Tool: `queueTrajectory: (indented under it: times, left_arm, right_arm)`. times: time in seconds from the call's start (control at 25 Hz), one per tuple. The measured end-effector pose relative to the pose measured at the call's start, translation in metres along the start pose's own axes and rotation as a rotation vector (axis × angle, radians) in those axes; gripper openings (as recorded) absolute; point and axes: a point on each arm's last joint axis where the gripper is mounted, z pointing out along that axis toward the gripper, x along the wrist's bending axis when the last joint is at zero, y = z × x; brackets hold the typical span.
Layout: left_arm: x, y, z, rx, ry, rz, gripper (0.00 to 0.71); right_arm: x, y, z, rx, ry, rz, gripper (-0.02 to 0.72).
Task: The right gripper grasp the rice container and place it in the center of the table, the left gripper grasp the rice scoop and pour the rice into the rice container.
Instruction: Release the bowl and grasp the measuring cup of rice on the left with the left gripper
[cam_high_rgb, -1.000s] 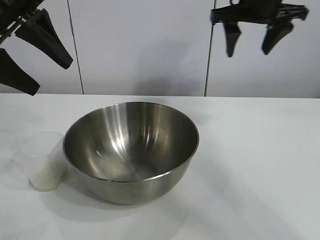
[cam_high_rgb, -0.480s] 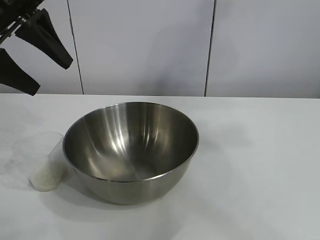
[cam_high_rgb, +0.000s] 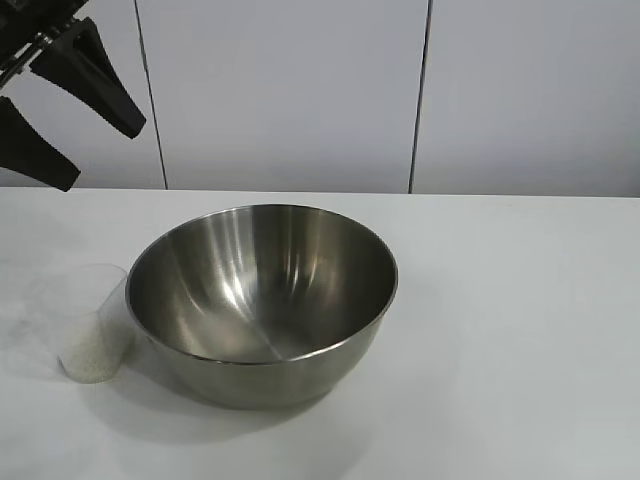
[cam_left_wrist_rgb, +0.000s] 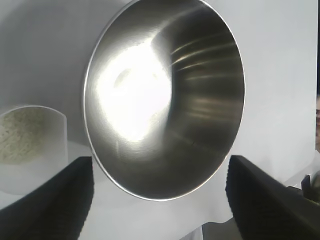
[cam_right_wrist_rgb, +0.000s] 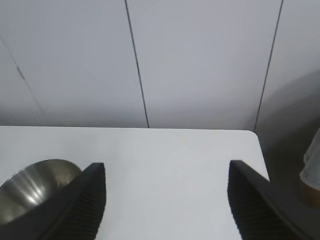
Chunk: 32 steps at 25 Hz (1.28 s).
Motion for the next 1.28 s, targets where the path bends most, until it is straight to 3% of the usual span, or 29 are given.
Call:
queueTrajectory:
  times: [0.24, 0.44, 0.8, 1.28]
  left_arm:
    - [0.000, 0.000, 0.000, 0.000, 0.000, 0.000, 0.533]
    - [0.000, 0.000, 0.000, 0.000, 0.000, 0.000, 0.533]
    - [0.000, 0.000, 0.000, 0.000, 0.000, 0.000, 0.533]
    - [0.000, 0.000, 0.000, 0.000, 0.000, 0.000, 0.533]
  right_arm:
    - [0.007, -0.084, -0.001, -0.009, 0.038, -0.011, 0.472]
    - [0.009, -0.122, 0.041, 0.140, 0.045, -0.006, 0.472]
    - [0.012, -0.162, 0.091, 0.245, 0.047, 0.010, 0.472]
    - [0.013, -0.166, 0.094, 0.268, 0.050, 0.020, 0.463]
